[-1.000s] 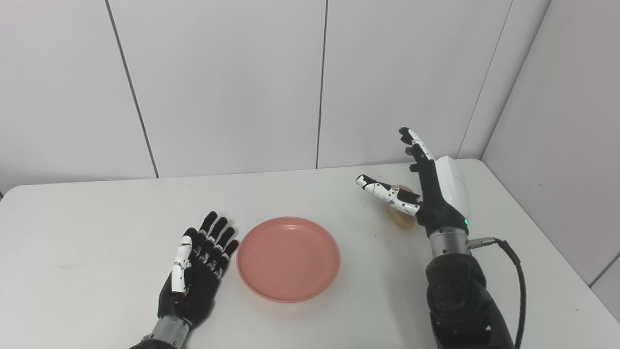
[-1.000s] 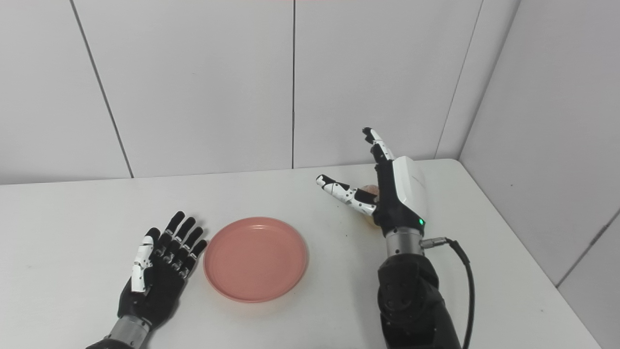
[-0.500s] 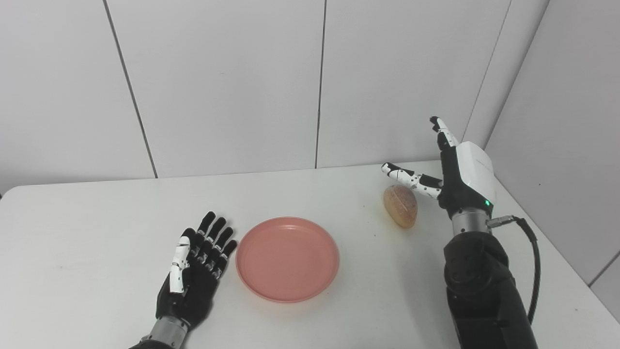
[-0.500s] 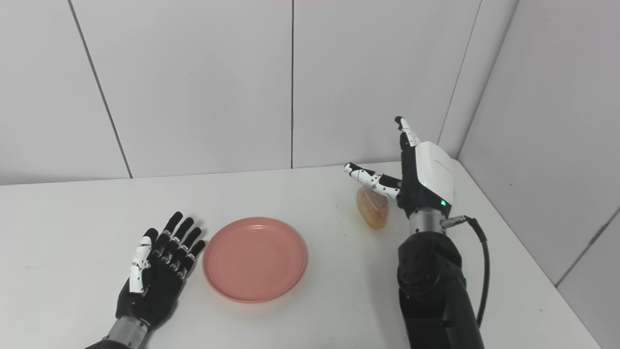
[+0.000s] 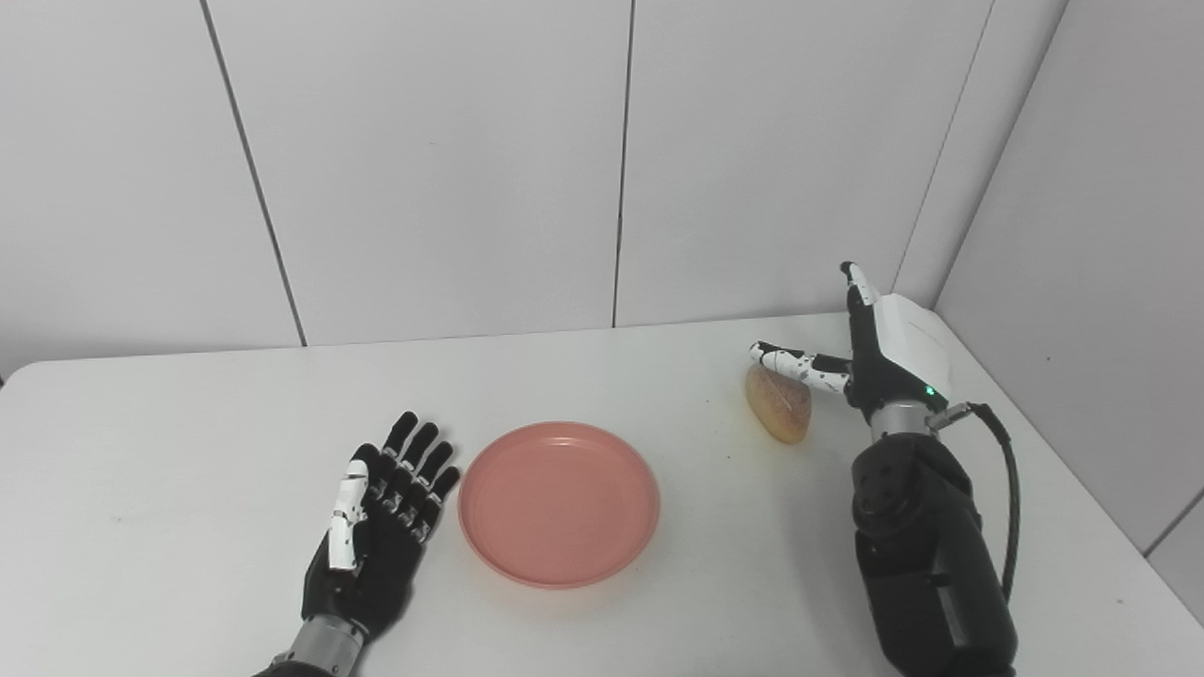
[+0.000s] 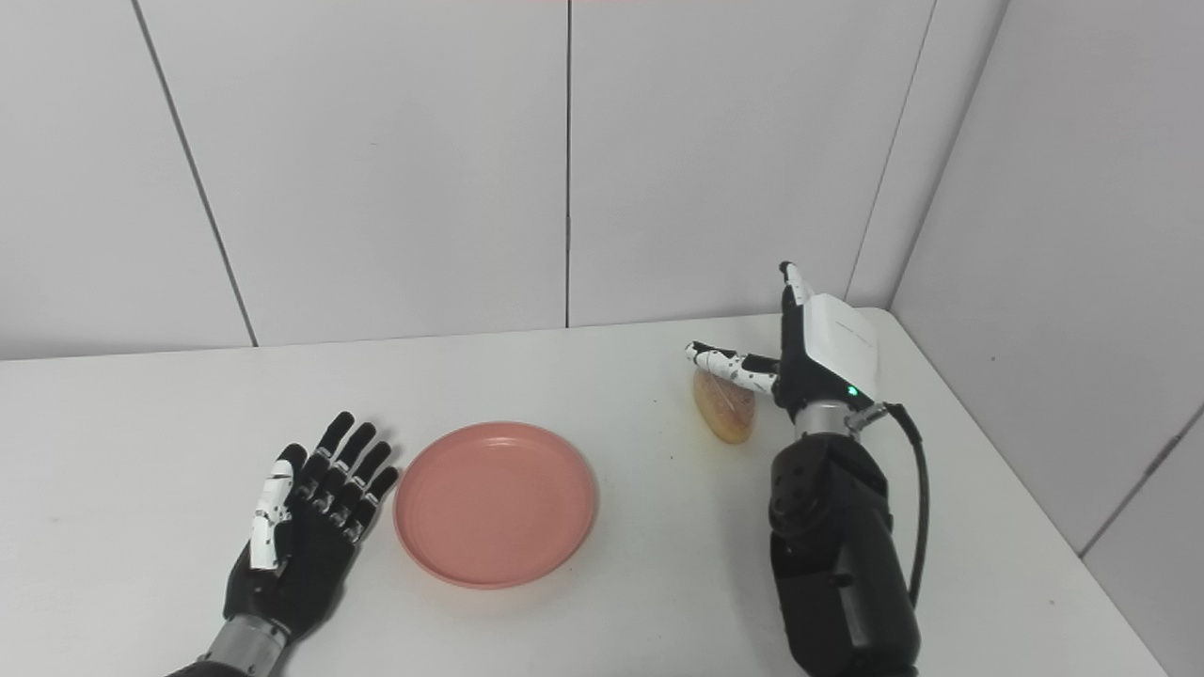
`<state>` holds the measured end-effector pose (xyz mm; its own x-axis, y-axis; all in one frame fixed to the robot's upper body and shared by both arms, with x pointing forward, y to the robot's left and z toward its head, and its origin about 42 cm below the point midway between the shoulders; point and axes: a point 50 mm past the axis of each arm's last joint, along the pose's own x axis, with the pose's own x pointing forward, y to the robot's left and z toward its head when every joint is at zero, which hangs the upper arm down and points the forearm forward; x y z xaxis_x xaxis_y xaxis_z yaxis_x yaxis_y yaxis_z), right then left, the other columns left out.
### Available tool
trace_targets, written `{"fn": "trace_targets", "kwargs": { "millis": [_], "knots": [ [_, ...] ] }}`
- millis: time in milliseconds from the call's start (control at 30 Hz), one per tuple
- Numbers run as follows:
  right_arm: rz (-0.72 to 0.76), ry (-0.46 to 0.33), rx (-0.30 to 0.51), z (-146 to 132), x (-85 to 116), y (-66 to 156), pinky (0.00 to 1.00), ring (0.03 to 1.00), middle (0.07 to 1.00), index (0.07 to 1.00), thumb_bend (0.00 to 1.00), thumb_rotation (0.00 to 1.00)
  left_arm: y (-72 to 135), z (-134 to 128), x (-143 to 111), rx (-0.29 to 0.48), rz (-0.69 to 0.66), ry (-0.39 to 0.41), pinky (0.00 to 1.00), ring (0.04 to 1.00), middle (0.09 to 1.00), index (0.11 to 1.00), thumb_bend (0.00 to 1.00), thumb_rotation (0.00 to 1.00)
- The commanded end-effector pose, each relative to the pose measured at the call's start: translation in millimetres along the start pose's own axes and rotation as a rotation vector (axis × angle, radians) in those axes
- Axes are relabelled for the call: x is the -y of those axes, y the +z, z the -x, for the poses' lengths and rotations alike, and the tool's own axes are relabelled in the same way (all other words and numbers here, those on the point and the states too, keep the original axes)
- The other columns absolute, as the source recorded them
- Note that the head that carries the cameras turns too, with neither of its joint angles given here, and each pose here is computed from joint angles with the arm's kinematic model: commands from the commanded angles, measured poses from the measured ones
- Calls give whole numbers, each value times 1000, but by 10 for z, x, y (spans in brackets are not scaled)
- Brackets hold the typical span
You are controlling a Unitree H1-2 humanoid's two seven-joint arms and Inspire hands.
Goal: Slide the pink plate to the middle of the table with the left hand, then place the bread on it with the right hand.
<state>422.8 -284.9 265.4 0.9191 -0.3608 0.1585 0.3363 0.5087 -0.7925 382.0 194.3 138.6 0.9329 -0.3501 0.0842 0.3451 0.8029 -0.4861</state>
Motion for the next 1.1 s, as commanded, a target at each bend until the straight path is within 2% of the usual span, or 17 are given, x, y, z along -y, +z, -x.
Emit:
{"fn": "trace_targets", "kwargs": {
  "millis": [0, 333, 500, 667, 967, 1067],
  "knots": [
    [6, -51, 28, -156, 155, 129, 738, 869, 925, 942, 931, 602, -205, 174, -166, -100, 11, 90, 1000, 994, 994, 983, 307, 1000],
    [16, 19, -10, -326, 10, 60, 753, 886, 931, 956, 946, 585, -199, 187, -173, -102, 16, 88, 1000, 992, 991, 983, 305, 1000],
    [26, 53, -19, -379, -62, 41, 747, 879, 926, 963, 975, 621, -192, 199, -169, -107, 13, 91, 1000, 997, 996, 987, 305, 1000],
    [37, 91, -24, -425, -143, 63, 785, 893, 932, 959, 1000, 659, -194, 198, -183, -108, 11, 93, 1000, 997, 996, 986, 305, 1000],
    [68, 131, -30, -474, -247, 96, 767, 862, 889, 926, 1000, 670, -188, 203, -190, -112, 9, 102, 1000, 991, 991, 981, 307, 1000],
    [71, 143, -38, -485, -278, 97, 797, 872, 890, 916, 1000, 671, -188, 205, -191, -111, 10, 99, 1000, 993, 993, 984, 307, 1000]
  ]
}}
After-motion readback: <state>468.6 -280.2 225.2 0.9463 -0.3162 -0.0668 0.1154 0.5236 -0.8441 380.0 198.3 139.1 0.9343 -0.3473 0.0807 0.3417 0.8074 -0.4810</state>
